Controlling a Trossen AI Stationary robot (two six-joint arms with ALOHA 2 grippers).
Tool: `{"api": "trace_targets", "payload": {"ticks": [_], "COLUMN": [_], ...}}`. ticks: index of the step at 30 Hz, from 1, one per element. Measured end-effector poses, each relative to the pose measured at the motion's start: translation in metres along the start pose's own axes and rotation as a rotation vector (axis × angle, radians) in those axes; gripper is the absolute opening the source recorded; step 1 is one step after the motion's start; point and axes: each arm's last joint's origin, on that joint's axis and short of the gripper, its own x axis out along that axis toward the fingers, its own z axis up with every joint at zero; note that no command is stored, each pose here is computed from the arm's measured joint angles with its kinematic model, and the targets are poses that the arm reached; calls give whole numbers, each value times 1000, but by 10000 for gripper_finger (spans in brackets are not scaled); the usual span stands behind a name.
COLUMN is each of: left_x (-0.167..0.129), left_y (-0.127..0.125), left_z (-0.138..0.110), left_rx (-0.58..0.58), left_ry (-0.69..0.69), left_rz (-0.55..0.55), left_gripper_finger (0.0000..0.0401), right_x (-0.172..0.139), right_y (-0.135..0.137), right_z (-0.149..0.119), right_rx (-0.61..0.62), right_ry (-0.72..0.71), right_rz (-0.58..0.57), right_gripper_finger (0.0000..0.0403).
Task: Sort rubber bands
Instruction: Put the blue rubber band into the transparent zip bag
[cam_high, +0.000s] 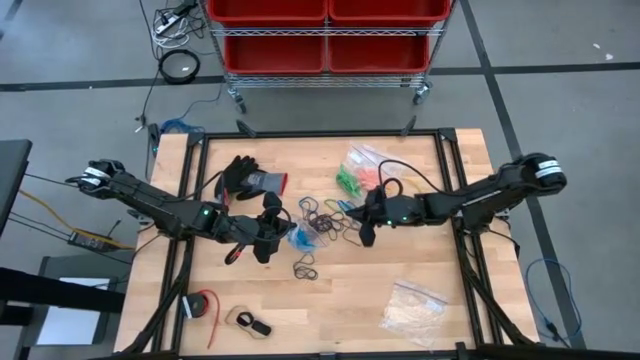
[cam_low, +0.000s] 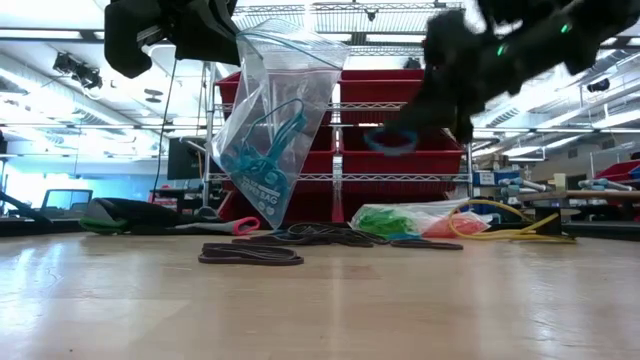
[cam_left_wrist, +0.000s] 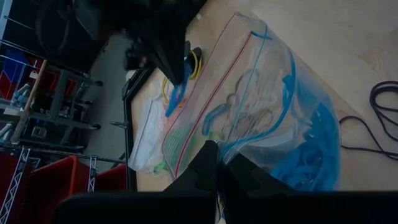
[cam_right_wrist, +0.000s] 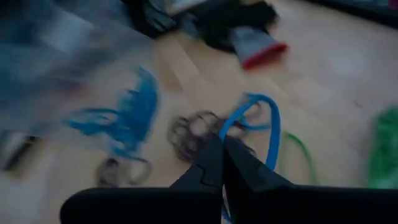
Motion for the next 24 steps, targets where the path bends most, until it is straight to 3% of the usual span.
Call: {"api": "trace_targets", "payload": {"ticks": [9, 17, 24], "left_x": [0, 0, 0], "left_y": [0, 0, 0], "left_z": [0, 0, 0], "left_rx": [0, 0, 0], "left_ry": [0, 0, 0], "left_rz": [0, 0, 0], "left_gripper_finger": [12, 12, 12], "right_x": [-10, 22, 63], "right_y": [51, 107, 111], "right_z": [45, 77, 67], "right_rx": [-59, -172, -198], "right_ry": [-143, -160, 18], "right_rz": [199, 359, 287], "right_gripper_finger": [0, 0, 0]}}
